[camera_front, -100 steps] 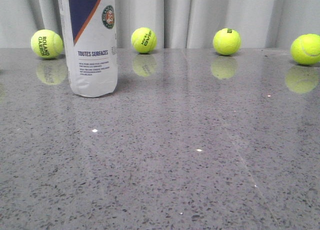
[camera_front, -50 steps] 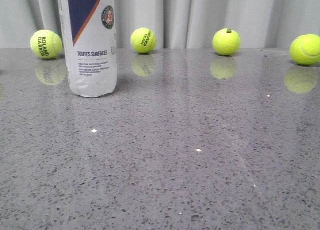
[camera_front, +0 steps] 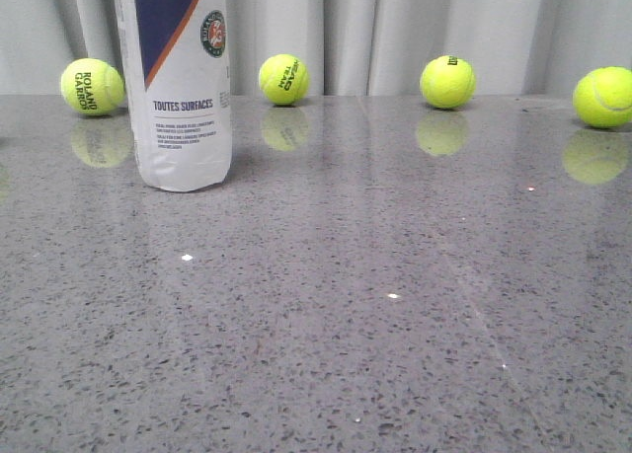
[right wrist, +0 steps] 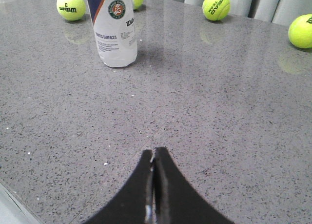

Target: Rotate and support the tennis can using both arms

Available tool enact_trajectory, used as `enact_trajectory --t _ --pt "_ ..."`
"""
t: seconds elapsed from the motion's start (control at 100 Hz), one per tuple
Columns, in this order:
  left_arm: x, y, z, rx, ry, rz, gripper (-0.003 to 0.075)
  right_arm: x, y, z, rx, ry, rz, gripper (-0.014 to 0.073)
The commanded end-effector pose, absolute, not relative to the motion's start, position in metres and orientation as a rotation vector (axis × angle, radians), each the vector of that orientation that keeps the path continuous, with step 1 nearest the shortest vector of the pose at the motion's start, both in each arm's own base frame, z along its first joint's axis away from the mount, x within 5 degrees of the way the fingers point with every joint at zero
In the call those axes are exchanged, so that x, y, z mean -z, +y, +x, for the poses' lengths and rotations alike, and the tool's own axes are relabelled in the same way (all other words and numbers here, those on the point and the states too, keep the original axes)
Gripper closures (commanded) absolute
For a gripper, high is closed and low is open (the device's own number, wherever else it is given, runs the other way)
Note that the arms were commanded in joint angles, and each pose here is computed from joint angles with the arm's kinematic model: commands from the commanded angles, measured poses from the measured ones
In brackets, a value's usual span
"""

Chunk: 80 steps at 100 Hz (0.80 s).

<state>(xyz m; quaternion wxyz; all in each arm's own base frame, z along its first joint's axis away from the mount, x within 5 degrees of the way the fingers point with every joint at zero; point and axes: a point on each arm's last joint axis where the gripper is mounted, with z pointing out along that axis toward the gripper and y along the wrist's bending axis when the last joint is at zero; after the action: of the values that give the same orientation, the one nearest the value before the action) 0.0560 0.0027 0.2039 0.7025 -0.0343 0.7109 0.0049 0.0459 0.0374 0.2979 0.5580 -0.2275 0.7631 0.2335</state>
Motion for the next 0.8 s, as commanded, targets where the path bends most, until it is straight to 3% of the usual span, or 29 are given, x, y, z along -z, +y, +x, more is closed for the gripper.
enact_trajectory --t 0.0,0.3,0.44,0.65,0.79 --pt "-0.198 0.003 0.055 -0.006 1.52 -0.092 0.074 -0.312 0.038 0.048 -0.564 1.706 -0.513 0.0662" --pt "-0.198 0.003 0.055 -0.006 1.52 -0.092 0.074 -0.312 0.038 0.048 -0.563 1.706 -0.514 0.0662" --pt "-0.198 0.003 0.055 -0.006 1.52 -0.092 0.074 -0.309 0.035 0.051 -0.455 1.682 -0.557 0.0662" --pt "-0.198 0.003 0.055 -0.006 1.52 -0.092 0.074 -0.298 0.037 0.059 -0.38 1.568 -0.53 0.0662" --pt "-0.197 0.003 0.055 -0.005 1.522 -0.091 0.074 -0.292 0.038 0.064 -0.386 1.399 -0.423 0.0662"
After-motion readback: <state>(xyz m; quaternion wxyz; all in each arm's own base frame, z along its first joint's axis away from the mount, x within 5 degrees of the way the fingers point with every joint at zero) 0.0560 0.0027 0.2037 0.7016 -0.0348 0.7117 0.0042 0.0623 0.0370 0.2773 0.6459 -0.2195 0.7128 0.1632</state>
